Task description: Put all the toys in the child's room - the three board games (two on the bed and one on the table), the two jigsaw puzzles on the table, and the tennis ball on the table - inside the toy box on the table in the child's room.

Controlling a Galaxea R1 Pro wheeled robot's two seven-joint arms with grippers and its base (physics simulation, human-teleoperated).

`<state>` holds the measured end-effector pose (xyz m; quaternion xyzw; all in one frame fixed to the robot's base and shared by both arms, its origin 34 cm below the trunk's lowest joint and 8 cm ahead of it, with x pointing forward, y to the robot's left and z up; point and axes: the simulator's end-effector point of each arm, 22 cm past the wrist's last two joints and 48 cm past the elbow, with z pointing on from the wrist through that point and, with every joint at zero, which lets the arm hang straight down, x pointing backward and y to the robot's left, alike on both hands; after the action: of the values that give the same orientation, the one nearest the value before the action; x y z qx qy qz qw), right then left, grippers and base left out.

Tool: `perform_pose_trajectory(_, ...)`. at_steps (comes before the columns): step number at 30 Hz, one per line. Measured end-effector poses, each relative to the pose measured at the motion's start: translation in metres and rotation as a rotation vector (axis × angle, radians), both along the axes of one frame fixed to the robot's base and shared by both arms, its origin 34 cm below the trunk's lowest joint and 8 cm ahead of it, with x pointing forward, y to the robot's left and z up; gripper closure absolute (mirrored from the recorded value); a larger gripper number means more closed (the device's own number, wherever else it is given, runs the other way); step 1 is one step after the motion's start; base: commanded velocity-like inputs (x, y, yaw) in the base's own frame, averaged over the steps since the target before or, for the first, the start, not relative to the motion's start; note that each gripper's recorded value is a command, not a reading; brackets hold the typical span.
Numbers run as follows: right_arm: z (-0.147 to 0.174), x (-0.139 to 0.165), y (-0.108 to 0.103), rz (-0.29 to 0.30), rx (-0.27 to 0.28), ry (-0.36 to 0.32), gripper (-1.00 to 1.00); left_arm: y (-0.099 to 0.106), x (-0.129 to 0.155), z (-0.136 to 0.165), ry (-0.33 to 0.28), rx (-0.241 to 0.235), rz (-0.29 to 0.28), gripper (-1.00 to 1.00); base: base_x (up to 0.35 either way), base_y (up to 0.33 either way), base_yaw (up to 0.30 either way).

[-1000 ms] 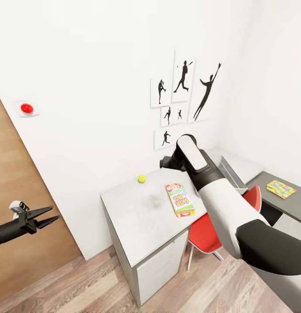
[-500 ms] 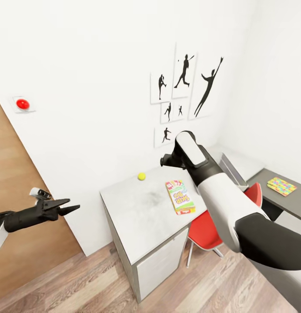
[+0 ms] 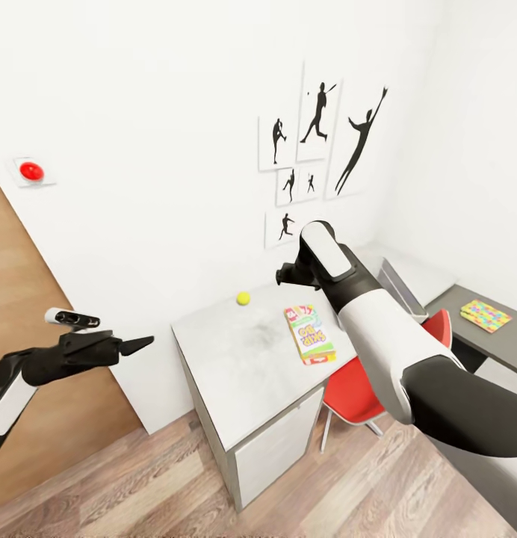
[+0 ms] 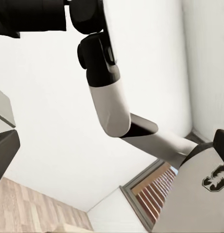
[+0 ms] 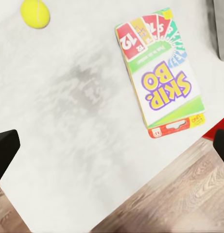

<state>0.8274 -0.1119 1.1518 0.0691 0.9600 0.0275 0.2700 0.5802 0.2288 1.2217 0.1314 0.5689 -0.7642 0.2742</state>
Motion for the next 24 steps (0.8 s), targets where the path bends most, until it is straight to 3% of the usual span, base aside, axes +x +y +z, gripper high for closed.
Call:
perform_pose_trajectory(3, -0.004, 0.001, -0.001, -0.001, -0.002, 0.009, -1.00, 0.001, -0.001, 0.007, -0.002, -0.042, -0.009, -1.00, 0.000, 0.000, 0.000)
perform_pose_trajectory(8, -0.013, 0.002, -0.002, -0.008, -0.004, 0.024, -1.00, 0.001, 0.000, 0.006, 0.002, -0.060, -0.010, -1.00, 0.000, 0.000, 0.000)
perform_pose_trajectory(24, -0.031, 0.006, -0.003, -0.014, -0.004, 0.049, -1.00, 0.001, 0.005, -0.008, 0.032, -0.064, -0.006, -1.00, 0.000, 0.000, 0.000)
